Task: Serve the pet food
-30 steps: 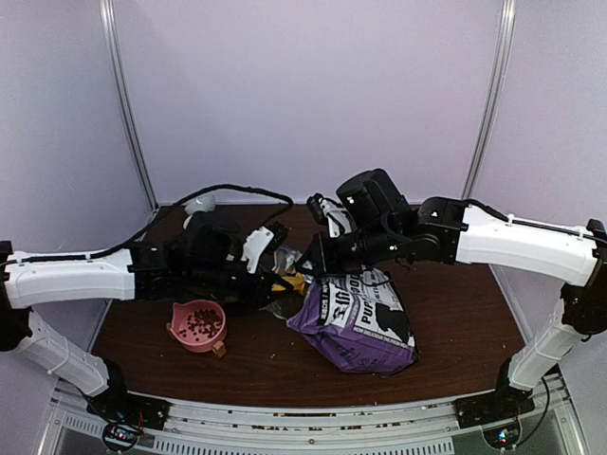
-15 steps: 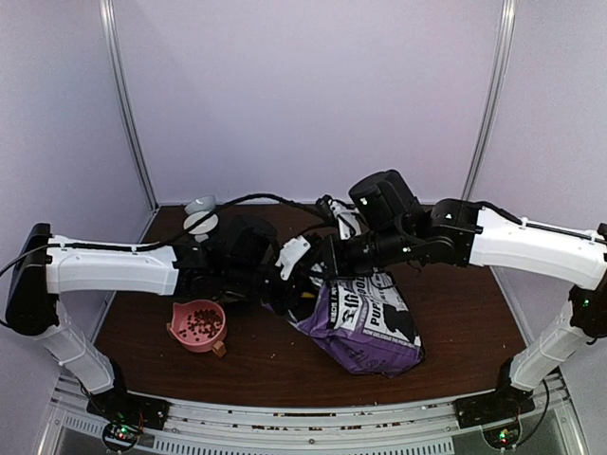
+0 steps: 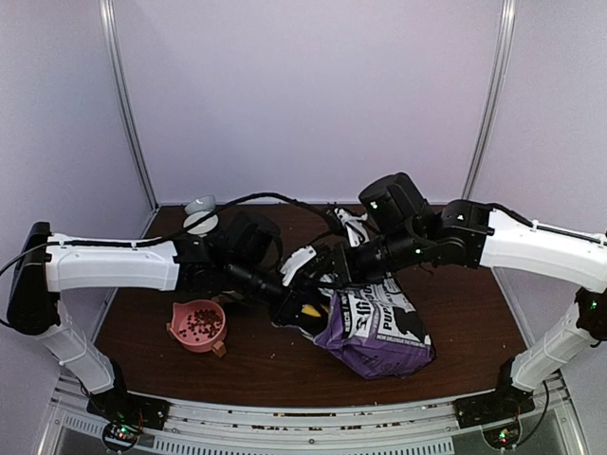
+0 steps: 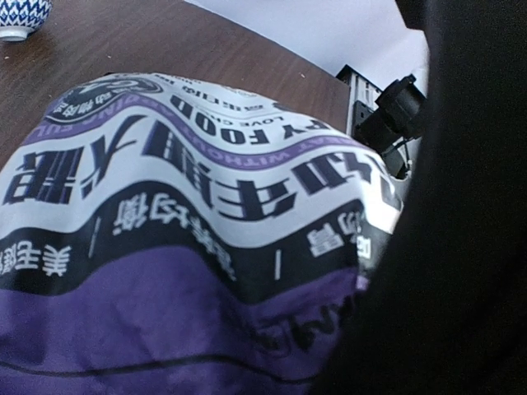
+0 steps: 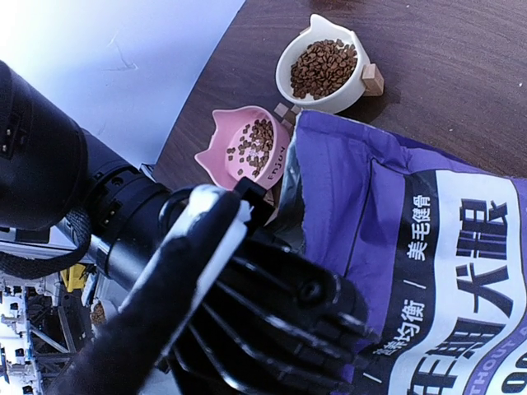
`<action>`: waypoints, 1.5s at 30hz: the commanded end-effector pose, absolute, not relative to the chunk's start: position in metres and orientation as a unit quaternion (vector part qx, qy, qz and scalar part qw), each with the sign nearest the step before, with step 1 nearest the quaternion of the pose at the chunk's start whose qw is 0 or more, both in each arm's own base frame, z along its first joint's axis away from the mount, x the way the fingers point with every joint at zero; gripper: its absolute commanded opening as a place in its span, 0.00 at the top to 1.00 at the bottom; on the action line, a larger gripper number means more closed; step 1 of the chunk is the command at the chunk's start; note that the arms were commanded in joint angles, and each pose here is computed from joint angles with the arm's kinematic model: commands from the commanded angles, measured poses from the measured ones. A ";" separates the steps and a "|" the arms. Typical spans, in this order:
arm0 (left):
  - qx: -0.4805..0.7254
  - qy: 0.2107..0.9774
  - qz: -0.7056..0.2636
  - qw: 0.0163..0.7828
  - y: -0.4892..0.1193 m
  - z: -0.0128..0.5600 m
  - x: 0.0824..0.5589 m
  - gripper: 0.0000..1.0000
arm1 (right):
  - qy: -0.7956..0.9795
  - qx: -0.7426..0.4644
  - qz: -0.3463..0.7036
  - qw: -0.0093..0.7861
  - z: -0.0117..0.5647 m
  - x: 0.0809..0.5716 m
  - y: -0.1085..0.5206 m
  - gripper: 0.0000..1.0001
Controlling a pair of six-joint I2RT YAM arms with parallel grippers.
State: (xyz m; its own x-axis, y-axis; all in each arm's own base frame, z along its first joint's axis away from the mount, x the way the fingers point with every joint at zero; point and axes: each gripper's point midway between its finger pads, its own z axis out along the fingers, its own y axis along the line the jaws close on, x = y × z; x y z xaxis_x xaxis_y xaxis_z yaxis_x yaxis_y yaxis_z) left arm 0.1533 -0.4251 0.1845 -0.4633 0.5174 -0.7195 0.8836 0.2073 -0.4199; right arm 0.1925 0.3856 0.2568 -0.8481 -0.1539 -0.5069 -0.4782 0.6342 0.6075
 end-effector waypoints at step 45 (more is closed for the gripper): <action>0.554 0.712 -0.352 0.250 -0.471 0.145 0.161 1.00 | 0.833 -0.134 0.427 0.325 0.310 0.230 0.365 1.00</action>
